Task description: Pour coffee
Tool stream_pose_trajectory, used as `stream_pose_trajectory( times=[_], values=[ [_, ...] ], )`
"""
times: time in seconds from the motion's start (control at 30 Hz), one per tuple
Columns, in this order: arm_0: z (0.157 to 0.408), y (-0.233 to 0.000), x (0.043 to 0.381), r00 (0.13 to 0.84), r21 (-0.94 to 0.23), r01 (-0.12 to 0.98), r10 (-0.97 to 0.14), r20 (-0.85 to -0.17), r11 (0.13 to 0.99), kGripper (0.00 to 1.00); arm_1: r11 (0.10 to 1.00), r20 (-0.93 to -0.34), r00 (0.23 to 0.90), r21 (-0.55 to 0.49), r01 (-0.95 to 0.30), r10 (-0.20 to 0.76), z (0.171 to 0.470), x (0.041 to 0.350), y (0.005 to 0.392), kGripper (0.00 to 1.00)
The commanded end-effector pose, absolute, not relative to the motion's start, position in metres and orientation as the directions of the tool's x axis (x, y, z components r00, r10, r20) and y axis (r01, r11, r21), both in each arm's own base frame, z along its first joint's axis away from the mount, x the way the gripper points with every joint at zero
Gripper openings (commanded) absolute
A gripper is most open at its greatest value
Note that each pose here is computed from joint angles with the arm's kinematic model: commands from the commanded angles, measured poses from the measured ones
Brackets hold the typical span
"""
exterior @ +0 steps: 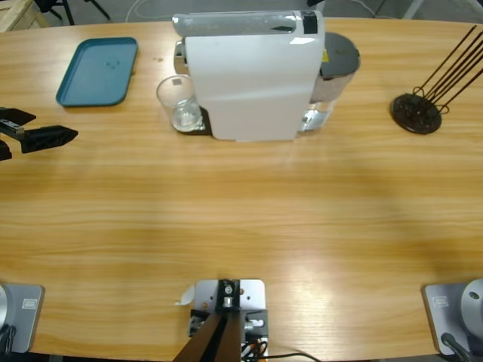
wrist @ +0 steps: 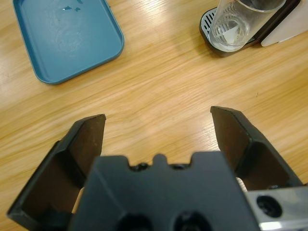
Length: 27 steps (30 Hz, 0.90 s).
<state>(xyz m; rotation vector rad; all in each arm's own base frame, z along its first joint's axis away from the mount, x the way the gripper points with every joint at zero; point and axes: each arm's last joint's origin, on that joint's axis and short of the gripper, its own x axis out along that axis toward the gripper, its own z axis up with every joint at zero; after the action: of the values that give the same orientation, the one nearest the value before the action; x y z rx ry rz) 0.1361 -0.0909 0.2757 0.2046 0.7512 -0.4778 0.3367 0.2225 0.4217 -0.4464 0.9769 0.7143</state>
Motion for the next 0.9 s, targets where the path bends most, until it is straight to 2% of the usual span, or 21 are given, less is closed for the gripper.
stream_pose_trajectory(
  times=[0.03, 0.9],
  values=[
    [0.263, -0.095, 0.138, 0.592, 0.011, 0.505, -0.337, -0.732, 0.863, 0.945, 0.691, -0.896, 0.329, -0.034, -0.722, 0.299, 0.399, 0.351, 0.230, 0.000],
    [0.262, -0.096, 0.140, 0.589, 0.013, 0.504, -0.333, -0.736, 0.864, 0.945, 0.690, -0.923, 0.274, -0.013, -0.724, 0.270, 0.379, 0.353, 0.231, 0.000]
  ],
)
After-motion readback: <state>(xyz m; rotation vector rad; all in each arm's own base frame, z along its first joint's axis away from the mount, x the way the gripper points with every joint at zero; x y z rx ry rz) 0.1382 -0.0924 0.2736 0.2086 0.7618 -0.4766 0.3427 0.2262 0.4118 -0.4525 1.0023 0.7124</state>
